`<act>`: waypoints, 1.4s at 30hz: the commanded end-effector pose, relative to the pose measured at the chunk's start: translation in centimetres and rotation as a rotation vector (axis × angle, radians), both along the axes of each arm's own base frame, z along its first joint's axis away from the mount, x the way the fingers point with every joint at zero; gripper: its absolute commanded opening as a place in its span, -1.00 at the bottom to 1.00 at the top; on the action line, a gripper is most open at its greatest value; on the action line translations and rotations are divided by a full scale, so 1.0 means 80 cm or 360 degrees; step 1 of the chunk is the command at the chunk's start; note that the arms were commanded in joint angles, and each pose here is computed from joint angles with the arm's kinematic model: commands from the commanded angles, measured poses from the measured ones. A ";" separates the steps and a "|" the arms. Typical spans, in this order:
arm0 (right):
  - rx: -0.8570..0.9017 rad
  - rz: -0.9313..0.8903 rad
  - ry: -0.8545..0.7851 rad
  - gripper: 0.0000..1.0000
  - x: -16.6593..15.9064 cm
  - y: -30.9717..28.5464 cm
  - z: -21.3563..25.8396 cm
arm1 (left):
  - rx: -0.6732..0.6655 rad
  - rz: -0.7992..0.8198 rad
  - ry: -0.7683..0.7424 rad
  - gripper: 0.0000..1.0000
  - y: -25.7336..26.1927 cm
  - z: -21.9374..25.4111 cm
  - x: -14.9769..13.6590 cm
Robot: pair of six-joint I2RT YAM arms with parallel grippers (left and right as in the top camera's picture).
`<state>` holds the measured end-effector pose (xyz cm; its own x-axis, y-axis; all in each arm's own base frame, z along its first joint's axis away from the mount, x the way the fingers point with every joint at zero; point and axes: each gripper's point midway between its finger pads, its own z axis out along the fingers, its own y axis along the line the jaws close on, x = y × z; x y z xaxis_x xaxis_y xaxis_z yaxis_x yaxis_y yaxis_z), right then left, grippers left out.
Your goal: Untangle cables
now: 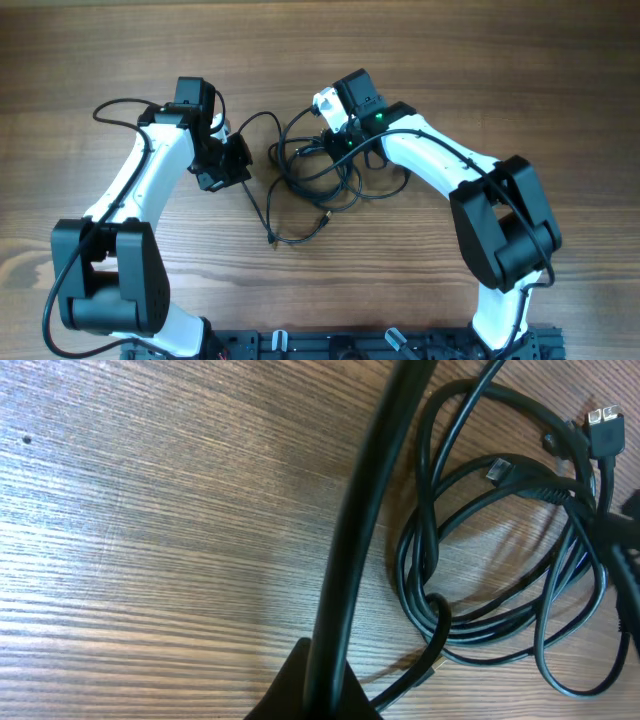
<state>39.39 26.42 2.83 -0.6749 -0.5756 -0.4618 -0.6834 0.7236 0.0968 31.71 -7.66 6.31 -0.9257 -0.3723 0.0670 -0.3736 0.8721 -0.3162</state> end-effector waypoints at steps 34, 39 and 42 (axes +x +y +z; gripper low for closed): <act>0.0413 0.0126 0.0270 -0.91 -0.095 0.017 0.151 | -0.0649 -0.1002 -0.0959 0.18 -0.090 0.142 0.004; 0.0467 0.0158 0.0329 -0.91 -0.104 0.019 0.154 | -0.0438 -0.0979 -0.0895 0.13 -0.072 0.121 0.010; 0.0536 0.0236 0.0379 -0.91 -0.116 0.026 0.161 | -0.0310 -0.0949 -0.0861 0.13 -0.058 0.111 0.015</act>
<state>30.96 27.30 13.95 -0.7306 -0.5186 -0.4441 -0.6805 0.6068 0.4108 32.52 -13.53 16.03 -0.8886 0.1496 -0.4337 0.3960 0.7274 -0.5604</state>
